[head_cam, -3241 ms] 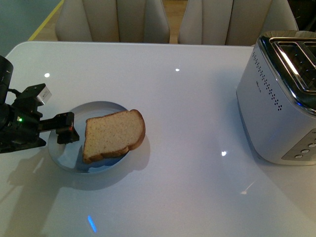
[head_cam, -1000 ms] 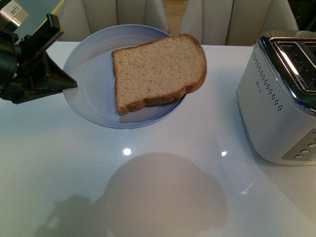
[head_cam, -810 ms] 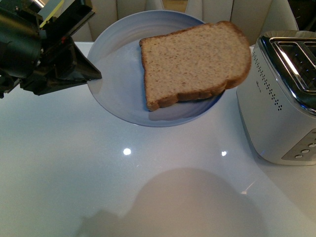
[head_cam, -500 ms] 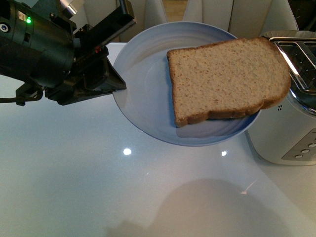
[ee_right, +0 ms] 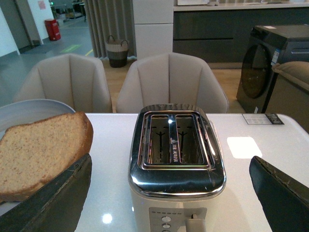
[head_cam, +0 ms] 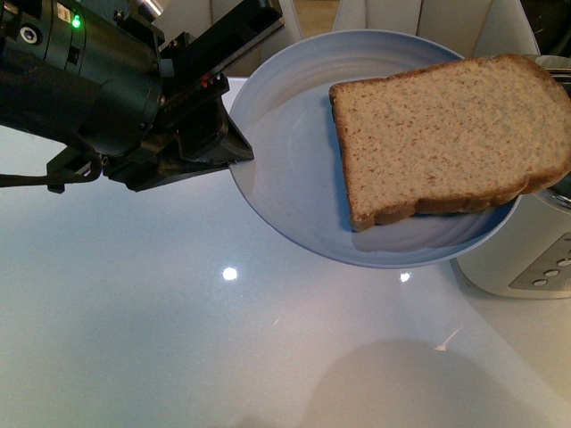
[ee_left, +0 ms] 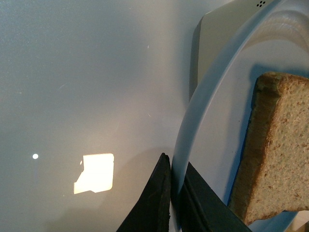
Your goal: Left arm holds plate, right arm toasts bread
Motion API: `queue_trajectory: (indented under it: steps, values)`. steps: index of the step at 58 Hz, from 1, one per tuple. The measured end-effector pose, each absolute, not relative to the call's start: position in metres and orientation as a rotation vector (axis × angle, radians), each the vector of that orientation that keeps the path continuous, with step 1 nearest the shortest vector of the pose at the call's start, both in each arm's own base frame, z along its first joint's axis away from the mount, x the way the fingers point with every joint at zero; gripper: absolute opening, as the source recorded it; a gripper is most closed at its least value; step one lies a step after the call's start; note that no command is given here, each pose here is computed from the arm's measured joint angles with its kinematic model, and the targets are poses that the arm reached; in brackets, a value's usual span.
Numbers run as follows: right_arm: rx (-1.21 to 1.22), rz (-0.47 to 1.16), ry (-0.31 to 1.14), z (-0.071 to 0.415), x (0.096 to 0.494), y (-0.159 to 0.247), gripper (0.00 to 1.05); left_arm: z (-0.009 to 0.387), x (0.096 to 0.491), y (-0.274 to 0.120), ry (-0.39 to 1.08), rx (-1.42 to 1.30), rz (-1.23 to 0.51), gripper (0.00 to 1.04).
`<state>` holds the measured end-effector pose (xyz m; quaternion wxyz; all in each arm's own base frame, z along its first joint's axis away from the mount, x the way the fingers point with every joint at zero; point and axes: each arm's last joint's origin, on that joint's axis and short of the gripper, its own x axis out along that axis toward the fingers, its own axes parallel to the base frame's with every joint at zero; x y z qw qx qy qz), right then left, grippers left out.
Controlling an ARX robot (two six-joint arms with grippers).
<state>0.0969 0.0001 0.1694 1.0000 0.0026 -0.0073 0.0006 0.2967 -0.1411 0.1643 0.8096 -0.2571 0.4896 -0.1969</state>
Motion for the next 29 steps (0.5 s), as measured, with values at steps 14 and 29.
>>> queue_trajectory:
  steps: [14,29]
  values:
    - [0.005,0.002,-0.015,0.1694,0.0969,0.0002,0.96,0.1645,0.2968,-0.1412,1.047,-0.554,-0.418,0.03]
    - [0.005,0.002,-0.015,0.1694,0.0969,0.0002,0.96,0.1645,0.2968,-0.1413,1.048,-0.556,-0.418,0.03]
